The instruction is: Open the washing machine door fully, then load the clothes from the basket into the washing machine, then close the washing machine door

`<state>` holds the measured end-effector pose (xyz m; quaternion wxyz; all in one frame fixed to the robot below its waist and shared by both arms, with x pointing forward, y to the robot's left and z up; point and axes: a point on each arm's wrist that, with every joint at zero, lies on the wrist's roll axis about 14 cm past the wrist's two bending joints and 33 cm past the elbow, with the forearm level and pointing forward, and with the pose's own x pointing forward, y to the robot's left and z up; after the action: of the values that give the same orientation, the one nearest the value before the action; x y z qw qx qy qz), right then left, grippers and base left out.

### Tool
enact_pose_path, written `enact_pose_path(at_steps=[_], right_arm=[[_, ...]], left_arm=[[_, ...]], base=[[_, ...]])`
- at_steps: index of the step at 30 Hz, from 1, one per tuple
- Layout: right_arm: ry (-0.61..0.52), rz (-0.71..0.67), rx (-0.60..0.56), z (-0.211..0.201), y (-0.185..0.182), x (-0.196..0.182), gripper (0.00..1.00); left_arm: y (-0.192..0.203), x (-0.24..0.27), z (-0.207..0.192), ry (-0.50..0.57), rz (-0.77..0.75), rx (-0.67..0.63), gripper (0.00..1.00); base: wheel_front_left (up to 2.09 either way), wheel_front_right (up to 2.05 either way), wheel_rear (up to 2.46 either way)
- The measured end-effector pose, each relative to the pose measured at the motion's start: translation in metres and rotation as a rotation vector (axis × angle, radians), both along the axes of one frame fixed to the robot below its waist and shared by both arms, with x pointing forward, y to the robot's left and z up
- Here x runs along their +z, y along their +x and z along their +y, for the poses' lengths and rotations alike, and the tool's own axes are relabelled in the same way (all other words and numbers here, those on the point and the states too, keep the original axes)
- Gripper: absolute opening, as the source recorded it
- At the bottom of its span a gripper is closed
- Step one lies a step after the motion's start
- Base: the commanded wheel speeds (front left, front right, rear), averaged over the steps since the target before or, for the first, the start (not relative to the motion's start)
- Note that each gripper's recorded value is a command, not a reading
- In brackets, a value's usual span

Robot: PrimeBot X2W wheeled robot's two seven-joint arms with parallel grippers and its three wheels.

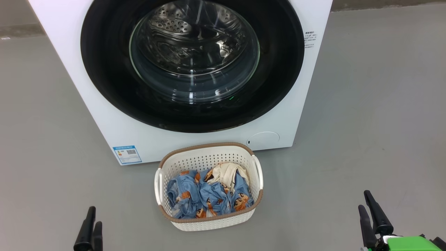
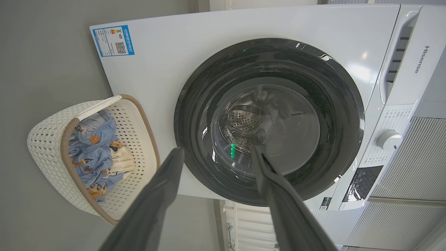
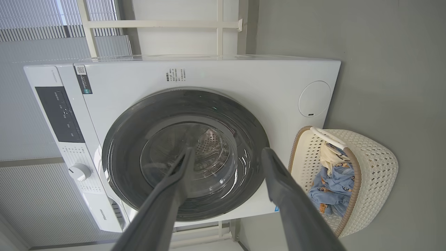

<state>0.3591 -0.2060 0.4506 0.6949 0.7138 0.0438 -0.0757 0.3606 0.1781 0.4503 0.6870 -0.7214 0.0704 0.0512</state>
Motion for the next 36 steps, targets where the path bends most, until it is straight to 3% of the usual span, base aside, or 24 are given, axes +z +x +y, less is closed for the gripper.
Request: enact_pose_path(at_steps=[20,36], right_arm=[[-0.200,-0.018,0.024,0.002,0.007,0.011,1.00],[-0.461,-0.019,0.072,0.005,0.010,0.015,1.00]], left_arm=[[0.004,0.008,0.002,0.146,-0.023,-0.019,1.00],[0.007,0.011,0.002,0.391,-0.041,-0.078,1.00]], base=[[0.00,0.00,0.00],[0.00,0.00,0.00]])
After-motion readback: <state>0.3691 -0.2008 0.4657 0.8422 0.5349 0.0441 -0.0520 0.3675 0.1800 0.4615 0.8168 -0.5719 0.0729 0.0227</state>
